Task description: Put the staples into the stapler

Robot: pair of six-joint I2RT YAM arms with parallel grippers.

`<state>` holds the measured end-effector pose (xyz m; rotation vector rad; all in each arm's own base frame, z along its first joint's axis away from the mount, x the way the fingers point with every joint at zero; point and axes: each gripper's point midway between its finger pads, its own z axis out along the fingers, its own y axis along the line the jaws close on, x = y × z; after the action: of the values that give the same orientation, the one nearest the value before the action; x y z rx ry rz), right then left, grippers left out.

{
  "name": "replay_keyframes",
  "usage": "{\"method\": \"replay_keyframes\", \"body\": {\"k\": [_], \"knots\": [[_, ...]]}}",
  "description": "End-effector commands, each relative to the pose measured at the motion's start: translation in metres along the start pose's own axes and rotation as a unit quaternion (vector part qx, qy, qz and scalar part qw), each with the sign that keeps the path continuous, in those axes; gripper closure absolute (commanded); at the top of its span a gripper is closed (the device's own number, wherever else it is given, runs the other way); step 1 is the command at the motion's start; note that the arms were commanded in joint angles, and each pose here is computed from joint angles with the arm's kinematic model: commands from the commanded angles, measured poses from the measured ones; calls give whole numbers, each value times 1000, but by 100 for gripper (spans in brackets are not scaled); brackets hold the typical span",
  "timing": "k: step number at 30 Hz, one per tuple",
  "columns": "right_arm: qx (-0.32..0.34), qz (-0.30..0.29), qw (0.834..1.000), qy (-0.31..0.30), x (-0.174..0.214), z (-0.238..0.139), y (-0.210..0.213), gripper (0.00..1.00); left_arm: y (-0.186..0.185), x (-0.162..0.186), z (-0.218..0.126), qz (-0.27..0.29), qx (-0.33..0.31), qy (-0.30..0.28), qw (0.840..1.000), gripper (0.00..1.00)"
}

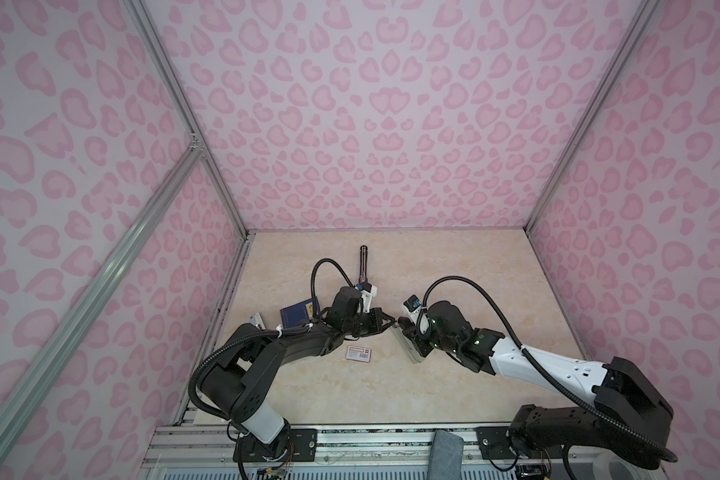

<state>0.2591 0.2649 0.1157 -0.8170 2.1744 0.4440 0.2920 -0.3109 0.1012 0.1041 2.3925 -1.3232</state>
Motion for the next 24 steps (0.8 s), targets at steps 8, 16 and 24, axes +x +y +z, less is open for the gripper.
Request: {"method": "replay_keyframes", "body": {"k": [8, 16, 24], "knots": [[32, 13, 995, -94, -27, -25, -11, 100, 24, -6, -3, -21, -47, -22, 998, 96], [71, 33, 990, -120, -10, -47, -28, 100, 44, -22, -14, -41, -72, -51, 995, 96], [77, 64, 986, -134, 19, -59, -34, 100, 63, -45, -32, -52, -86, -83, 991, 96]]}}
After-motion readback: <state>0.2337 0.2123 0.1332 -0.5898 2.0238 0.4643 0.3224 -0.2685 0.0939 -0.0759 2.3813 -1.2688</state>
